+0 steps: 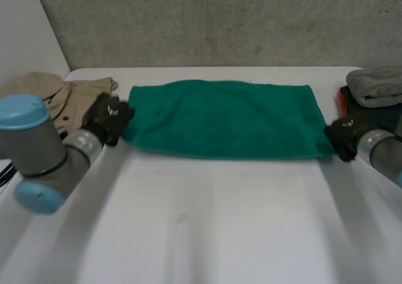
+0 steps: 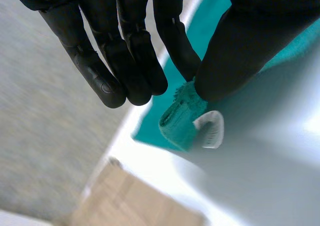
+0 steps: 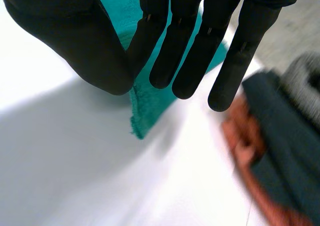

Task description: Fold the laundry.

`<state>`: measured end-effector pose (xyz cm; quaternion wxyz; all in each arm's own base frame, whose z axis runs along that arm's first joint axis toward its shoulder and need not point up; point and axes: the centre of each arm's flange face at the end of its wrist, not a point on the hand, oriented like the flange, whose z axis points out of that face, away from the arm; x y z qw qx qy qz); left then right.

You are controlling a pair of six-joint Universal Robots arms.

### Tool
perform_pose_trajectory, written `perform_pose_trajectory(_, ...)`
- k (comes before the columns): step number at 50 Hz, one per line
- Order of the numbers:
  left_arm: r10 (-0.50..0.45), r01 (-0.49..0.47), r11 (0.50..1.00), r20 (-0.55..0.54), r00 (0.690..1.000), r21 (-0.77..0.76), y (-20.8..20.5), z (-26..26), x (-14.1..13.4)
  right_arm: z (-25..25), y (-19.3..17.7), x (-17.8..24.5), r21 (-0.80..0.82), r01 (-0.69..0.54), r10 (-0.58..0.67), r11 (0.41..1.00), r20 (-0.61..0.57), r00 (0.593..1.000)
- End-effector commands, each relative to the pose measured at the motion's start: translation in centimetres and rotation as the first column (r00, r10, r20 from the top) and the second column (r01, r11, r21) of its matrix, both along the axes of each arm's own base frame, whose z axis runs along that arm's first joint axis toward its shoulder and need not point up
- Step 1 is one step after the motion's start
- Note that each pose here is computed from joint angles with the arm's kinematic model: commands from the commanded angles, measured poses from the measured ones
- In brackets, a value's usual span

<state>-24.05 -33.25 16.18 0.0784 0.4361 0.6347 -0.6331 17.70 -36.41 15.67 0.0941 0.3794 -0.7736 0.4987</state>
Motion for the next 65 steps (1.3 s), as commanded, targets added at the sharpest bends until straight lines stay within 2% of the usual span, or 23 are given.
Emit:
perform_pose_trajectory(1,-0.003,-0.052,0.967,0.217,0.976,0.249,7.0,0.9,3.1,2.5,4.9,-3.0,0.198,-0.030,0.068,0.980,-0.185,0.980)
perform_pose_trajectory(3,-0.039,-0.074,0.931,0.299,0.953,0.358,9.8,1.0,4.0,3.0,7.3,-3.8,0.321,-0.068,0.154,0.945,-0.250,0.956)
perform_pose_trajectory(6,-0.098,-0.084,0.886,0.361,0.927,0.456,12.4,1.1,4.8,3.3,9.5,-4.6,0.441,-0.112,0.258,0.891,-0.286,0.923)
perform_pose_trajectory(7,-0.139,-0.086,0.855,0.385,0.912,0.511,13.7,1.1,5.1,3.3,10.3,-4.9,0.481,-0.143,0.316,0.865,-0.300,0.900)
perform_pose_trajectory(10,-0.180,-0.070,0.840,0.398,0.899,0.538,14.6,1.6,5.1,2.9,10.0,-4.9,0.448,-0.182,0.354,0.875,-0.336,0.873)
perform_pose_trajectory(13,-0.169,-0.028,0.885,0.377,0.911,0.464,13.4,2.6,4.1,2.5,8.7,-4.8,0.378,-0.168,0.308,0.911,-0.350,0.884)
perform_pose_trajectory(14,-0.146,-0.015,0.912,0.357,0.923,0.410,12.4,3.2,3.5,2.3,7.6,-4.7,0.331,-0.155,0.274,0.931,-0.352,0.895)
perform_pose_trajectory(18,-0.064,-0.022,0.956,0.282,0.957,0.294,8.8,4.1,1.9,2.3,5.4,-3.8,0.211,-0.126,0.189,0.969,-0.313,0.931)
perform_pose_trajectory(24,0.014,-0.052,0.979,0.193,0.981,0.197,3.9,4.4,-0.2,2.6,2.0,-1.8,0.004,-0.126,0.123,0.992,-0.229,0.966)
perform_pose_trajectory(28,0.052,-0.074,0.987,0.148,0.988,0.145,1.1,4.3,-1.7,2.5,-0.9,-0.3,-0.163,-0.122,0.091,0.979,-0.189,0.978)
perform_pose_trajectory(33,0.101,-0.110,0.991,0.117,0.988,0.080,-2.2,3.5,-3.8,1.9,-5.1,1.6,-0.348,-0.103,0.054,0.932,-0.148,0.987)
perform_pose_trajectory(40,0.140,-0.139,0.990,0.091,0.986,-0.024,-6.0,1.8,-6.4,-0.3,-9.5,3.8,-0.434,-0.073,0.015,0.898,-0.136,0.991)
perform_pose_trajectory(46,0.175,-0.172,0.984,0.073,0.982,-0.051,-7.8,0.1,-7.3,-2.6,-12.0,4.9,-0.475,-0.070,0.006,0.877,-0.135,0.991)
perform_pose_trajectory(48,0.171,-0.169,0.985,0.082,0.982,-0.039,-7.5,-0.6,-7.9,-4.0,-12.2,5.8,-0.465,-0.071,0.005,0.882,-0.143,0.990)
perform_pose_trajectory(53,0.180,-0.178,0.983,0.070,0.981,-0.033,-6.7,0.0,-8.3,-3.7,-11.7,5.6,-0.415,-0.056,-0.004,0.908,-0.142,0.990)
perform_pose_trajectory(56,0.202,-0.201,0.979,0.050,0.978,-0.009,-6.0,0.7,-8.0,-2.1,-10.4,4.7,-0.331,-0.015,-0.016,0.944,-0.091,0.996)
perform_pose_trajectory(61,0.205,-0.205,0.978,-0.002,0.979,0.040,-4.3,2.0,-7.3,-0.3,-6.6,2.3,-0.095,0.032,-0.032,0.995,0.002,1.000)
perform_pose_trajectory(65,0.174,-0.172,0.984,-0.034,0.984,0.050,-3.2,2.6,-7.1,-0.2,-3.6,0.6,0.052,0.014,-0.014,0.999,0.008,1.000)
